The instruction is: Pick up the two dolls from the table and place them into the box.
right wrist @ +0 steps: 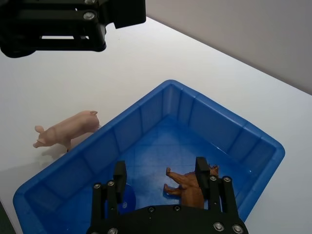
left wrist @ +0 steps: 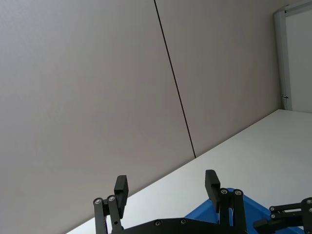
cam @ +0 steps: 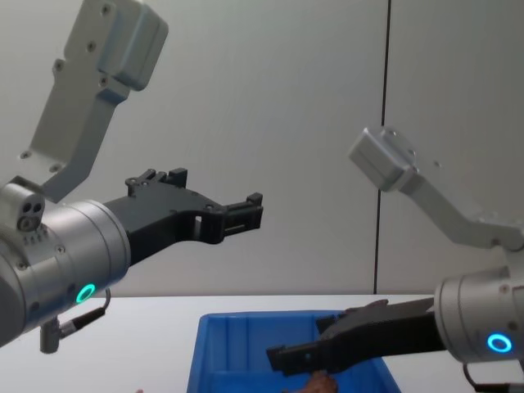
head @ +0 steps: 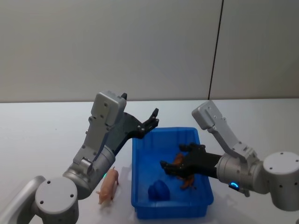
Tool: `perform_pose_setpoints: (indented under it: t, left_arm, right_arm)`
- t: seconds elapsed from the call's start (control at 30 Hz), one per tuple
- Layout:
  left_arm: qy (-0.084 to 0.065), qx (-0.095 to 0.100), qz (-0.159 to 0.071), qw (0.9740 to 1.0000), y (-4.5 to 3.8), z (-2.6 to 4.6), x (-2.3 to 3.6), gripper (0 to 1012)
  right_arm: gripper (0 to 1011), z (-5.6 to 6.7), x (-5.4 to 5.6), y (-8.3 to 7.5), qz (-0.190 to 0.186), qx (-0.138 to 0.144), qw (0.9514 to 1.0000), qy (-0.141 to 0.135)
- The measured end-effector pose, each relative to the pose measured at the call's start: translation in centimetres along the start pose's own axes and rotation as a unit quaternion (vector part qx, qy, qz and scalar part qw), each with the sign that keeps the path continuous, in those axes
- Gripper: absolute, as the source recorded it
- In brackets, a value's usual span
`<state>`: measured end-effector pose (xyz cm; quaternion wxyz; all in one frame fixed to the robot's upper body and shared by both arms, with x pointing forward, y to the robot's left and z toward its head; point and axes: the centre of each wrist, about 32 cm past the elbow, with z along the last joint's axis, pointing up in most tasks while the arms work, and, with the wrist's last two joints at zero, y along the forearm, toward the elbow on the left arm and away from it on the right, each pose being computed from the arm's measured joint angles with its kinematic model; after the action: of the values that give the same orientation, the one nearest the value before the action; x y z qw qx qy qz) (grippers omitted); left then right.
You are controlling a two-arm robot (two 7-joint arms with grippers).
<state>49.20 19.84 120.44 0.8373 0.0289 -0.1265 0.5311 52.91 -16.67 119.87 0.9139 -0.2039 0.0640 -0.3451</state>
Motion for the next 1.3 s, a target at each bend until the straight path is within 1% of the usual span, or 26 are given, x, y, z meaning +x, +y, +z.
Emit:
perform_pose_setpoints:
  t: [0.03,0.13,0.2,0.3,0.37,0.43,0.53,0.77,0.83,0.87,0.97,1.0,1.03,1.07,1.1,1.13,1.2,1.27,1.3]
  left_arm:
    - [0.000,0.000,0.000,1.0000,0.00,0.00,0.00,1001]
    - [0.000,0.000,0.000,1.0000,0.00,0.00,0.00,1001]
    - [0.000,0.000,0.000,1.0000,0.00,0.00,0.00,1001]
    - [0.000,0.000,0.000,1.0000,0.00,0.00,0.00,1001]
    - [0.000,0.000,0.000,1.0000,0.00,0.00,0.00,1001]
    - [0.000,0.000,0.000,1.0000,0.00,0.00,0.00,1001]
    - [0.000,0.000,0.000,1.0000,0.00,0.00,0.00,1001]
    - [0.000,0.000,0.000,1.0000,0.00,0.00,0.00,1001]
    - [0.000,0.000,0.000,1.0000,0.00,0.00,0.00,1001]
    - [0.000,0.000,0.000,1.0000,0.00,0.00,0.00,1001]
    - [0.000,0.000,0.000,1.0000,0.00,0.00,0.00,1001]
    - [0.000,0.000,0.000,1.0000,0.00,0.00,0.00,1001]
    - [0.000,0.000,0.000,1.0000,0.00,0.00,0.00,1001]
    - [0.000,0.000,0.000,1.0000,0.00,0.00,0.00,1001]
    - [0.000,0.000,0.000,1.0000,0.00,0.00,0.00,1001]
    - [0.000,0.002,-0.001,1.0000,0.01,0.00,0.04,1001]
    - [-0.001,0.005,-0.004,1.0000,0.07,0.05,0.18,1001]
    - [-0.001,0.009,-0.007,0.9999,0.15,0.10,0.30,1001]
    - [0.000,0.013,-0.010,0.9999,0.29,0.17,0.47,1001]
  right_arm:
    - [847,0.1,0.1,0.0,0.001,0.000,1.0000,0.000]
    - [916,0.2,0.2,0.0,0.000,0.001,1.0000,0.000]
    - [989,0.3,0.3,-0.2,-0.003,0.006,1.0000,0.000]
    - [1001,0.4,0.8,-0.7,-0.018,0.020,0.9996,-0.001]
    - [1001,0.5,0.8,-0.8,-0.021,0.023,0.9995,-0.001]
    - [1001,0.5,1.1,-1.3,-0.033,0.034,0.9989,0.000]
    - [1001,0.4,1.6,-2.1,-0.054,0.050,0.9973,0.001]
    - [1001,0.1,2.4,-3.6,-0.096,0.074,0.9926,0.006]
    - [1001,-0.1,2.8,-4.3,-0.117,0.086,0.9893,0.009]
    - [1001,-0.1,2.8,-4.3,-0.117,0.086,0.9893,0.009]
    - [1001,-0.3,3.2,-5.1,-0.140,0.097,0.9853,0.013]
    - [1001,-0.4,3.4,-5.5,-0.152,0.102,0.9829,0.016]
    - [1001,-0.5,3.6,-5.8,-0.158,0.104,0.9817,0.017]
    - [1001,-0.6,3.8,-6.1,-0.170,0.110,0.9790,0.020]
    - [1001,-0.6,3.8,-6.1,-0.170,0.110,0.9790,0.020]
    - [1001,-0.7,3.9,-6.5,-0.181,0.115,0.9765,0.022]
    - [1001,-0.9,4.1,-6.9,-0.193,0.118,0.9738,0.024]
    - [1001,-1.1,4.5,-7.4,-0.211,0.126,0.9689,0.029]
    - [1001,-1.1,4.6,-7.6,-0.215,0.127,0.9677,0.030]
